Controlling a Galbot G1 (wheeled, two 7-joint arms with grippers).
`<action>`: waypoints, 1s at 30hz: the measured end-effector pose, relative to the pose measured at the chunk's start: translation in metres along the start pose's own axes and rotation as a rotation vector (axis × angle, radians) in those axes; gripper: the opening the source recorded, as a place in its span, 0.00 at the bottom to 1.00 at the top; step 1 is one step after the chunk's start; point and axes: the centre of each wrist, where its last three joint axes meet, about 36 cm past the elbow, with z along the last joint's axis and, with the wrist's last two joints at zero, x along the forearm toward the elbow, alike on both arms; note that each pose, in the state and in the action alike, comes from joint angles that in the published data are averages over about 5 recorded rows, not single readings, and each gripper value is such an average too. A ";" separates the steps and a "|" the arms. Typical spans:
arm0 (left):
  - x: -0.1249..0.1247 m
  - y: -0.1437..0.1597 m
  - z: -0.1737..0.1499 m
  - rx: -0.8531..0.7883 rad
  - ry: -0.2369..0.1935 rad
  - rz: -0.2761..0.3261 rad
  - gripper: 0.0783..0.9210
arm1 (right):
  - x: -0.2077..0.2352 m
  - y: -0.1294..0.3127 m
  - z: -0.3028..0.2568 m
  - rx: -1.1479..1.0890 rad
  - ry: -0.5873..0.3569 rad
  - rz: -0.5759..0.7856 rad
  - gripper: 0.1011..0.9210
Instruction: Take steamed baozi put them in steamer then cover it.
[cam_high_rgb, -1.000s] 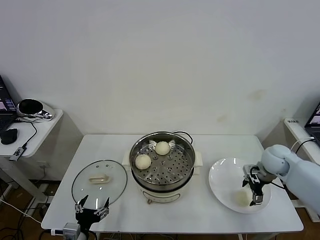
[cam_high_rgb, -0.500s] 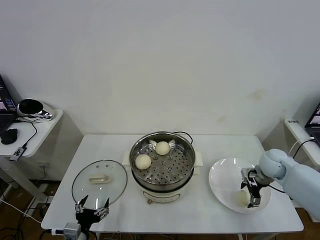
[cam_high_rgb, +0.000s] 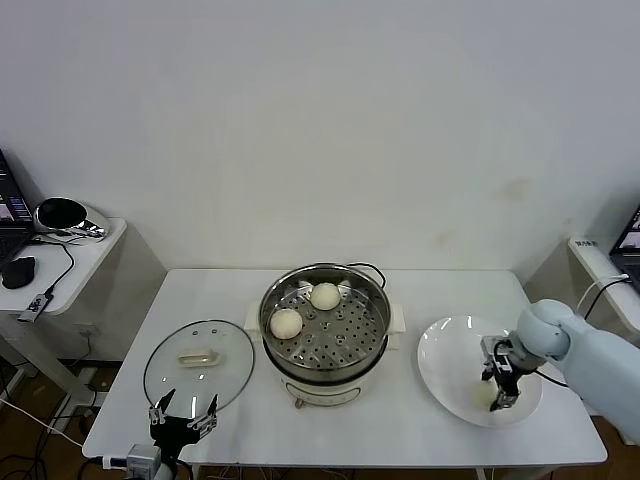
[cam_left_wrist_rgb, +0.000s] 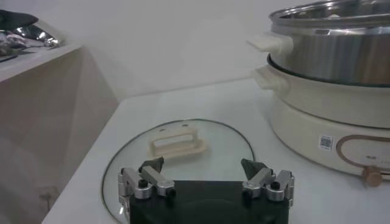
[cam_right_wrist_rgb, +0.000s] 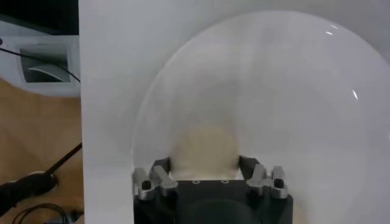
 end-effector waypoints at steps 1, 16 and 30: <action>0.000 0.000 0.000 0.000 0.000 0.000 0.88 | 0.001 0.000 0.000 -0.002 -0.001 0.002 0.57; -0.006 0.001 -0.002 -0.004 -0.011 -0.020 0.88 | 0.087 -0.036 -0.023 0.026 -0.065 0.062 0.55; 0.000 0.007 -0.009 -0.004 -0.028 -0.058 0.88 | 0.214 -0.117 -0.148 0.408 -0.260 0.121 0.61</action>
